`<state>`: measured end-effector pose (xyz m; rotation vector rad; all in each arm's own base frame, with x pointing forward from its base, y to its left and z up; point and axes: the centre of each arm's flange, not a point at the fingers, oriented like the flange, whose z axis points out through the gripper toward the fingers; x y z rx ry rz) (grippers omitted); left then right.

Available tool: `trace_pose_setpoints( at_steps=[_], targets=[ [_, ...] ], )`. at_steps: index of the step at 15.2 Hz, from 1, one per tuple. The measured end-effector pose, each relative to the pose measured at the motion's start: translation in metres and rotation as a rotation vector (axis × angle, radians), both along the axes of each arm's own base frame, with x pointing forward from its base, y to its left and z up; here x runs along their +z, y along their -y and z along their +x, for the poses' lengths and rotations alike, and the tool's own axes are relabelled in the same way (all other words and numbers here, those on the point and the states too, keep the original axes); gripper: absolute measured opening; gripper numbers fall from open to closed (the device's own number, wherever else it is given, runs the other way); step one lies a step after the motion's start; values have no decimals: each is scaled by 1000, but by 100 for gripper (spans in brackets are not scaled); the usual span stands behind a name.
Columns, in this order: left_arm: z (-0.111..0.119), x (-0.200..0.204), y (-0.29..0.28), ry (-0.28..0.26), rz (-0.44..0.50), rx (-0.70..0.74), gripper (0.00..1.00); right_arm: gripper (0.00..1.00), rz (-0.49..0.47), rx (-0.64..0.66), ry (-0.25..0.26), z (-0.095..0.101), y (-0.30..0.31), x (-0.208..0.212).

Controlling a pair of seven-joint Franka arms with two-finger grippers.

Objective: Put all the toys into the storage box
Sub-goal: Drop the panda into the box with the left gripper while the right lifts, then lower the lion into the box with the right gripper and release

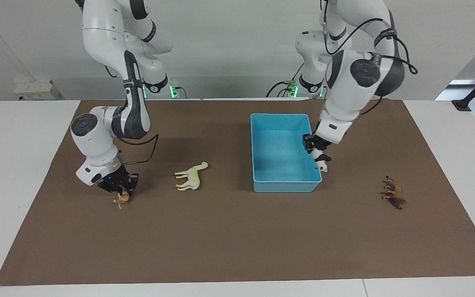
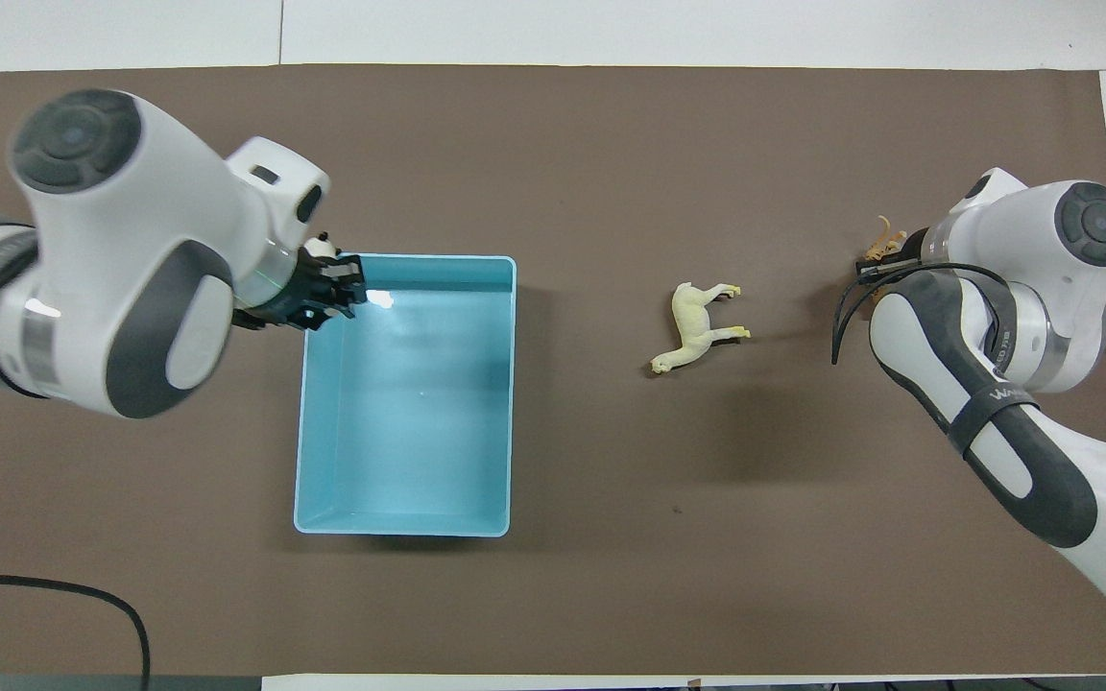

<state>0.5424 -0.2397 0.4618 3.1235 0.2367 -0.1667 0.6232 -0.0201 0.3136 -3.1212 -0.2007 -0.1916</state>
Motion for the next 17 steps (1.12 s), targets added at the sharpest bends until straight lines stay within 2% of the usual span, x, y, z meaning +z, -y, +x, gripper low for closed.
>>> trace_pose_setpoints(
  at_steps=[3,5,6,7,10,13,15,17],
  targets=[
    [-35,-38,27,16,7,-16,50,28,20,13,-21,14,-4,69],
    [-47,-53,19,15,14,-11,52,28,40,6,-36,14,-9,124],
    [-50,-54,17,14,17,-9,57,28,53,-13,-44,12,-17,148],
    [-50,-50,15,19,16,-7,71,28,64,-36,-51,9,-31,170],
    [-48,-35,10,45,7,3,100,28,89,-116,-62,-4,-108,216],
    [-29,-12,-14,80,-6,-2,100,28,115,-209,-56,-21,-197,237],
    [-2,-4,-74,111,-18,-49,100,28,128,-256,-62,-38,-251,240],
    [23,-2,-160,157,-24,-92,100,28,135,-284,-71,-52,-286,240]
  ],
)
